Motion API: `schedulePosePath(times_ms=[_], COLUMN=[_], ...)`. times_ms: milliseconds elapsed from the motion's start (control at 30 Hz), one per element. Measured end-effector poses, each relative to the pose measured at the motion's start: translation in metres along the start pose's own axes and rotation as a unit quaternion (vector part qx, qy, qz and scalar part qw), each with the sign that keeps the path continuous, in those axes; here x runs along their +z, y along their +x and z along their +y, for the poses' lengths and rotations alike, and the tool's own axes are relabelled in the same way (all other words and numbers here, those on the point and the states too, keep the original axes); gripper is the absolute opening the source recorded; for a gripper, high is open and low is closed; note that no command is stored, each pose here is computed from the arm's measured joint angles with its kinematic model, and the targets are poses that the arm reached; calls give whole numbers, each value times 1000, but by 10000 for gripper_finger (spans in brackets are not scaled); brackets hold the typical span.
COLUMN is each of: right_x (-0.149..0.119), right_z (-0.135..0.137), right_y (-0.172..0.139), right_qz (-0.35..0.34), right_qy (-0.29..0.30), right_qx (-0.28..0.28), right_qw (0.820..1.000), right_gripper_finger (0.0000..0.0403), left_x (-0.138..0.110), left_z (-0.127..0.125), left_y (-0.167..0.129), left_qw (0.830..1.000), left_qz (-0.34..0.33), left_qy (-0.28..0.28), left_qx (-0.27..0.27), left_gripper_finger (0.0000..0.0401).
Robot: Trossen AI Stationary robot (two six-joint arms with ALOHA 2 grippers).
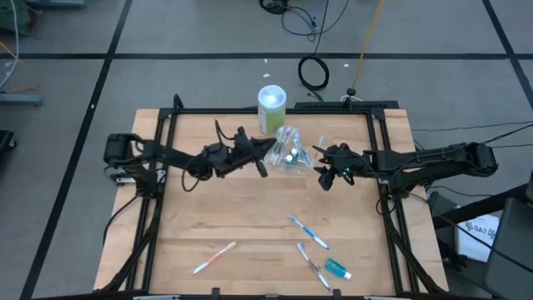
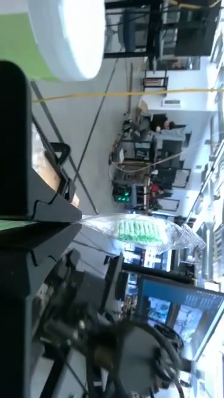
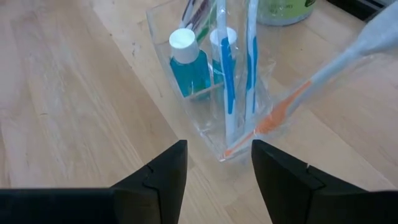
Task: Pick & Place toothbrushing station
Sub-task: Put the green toothbrush into the transparent organizer
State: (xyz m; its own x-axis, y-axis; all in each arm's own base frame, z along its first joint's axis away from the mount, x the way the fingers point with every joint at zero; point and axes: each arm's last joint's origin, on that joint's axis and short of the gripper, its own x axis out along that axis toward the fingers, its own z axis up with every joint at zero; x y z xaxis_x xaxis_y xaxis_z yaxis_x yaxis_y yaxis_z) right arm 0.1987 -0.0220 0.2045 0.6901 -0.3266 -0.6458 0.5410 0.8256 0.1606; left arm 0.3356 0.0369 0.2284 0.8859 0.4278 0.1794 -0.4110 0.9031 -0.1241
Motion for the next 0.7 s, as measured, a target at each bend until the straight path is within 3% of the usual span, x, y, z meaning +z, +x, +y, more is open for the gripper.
schedulePosePath(times_ms=[300,700], right_x=[2,2], right_z=[1,1], right_y=[0,0], right_qz=[-11,-12], right_qy=[2,-14], right_qx=[5,5], right_qw=[1000,1000], right_gripper_finger=[171,171], left_x=[-41,-85], left_z=[8,21], left_y=[27,41], left_qw=[996,996], left_qz=[-63,-15], left_qy=[63,75], left_qx=[-3,46], left_gripper_finger=[1,0])
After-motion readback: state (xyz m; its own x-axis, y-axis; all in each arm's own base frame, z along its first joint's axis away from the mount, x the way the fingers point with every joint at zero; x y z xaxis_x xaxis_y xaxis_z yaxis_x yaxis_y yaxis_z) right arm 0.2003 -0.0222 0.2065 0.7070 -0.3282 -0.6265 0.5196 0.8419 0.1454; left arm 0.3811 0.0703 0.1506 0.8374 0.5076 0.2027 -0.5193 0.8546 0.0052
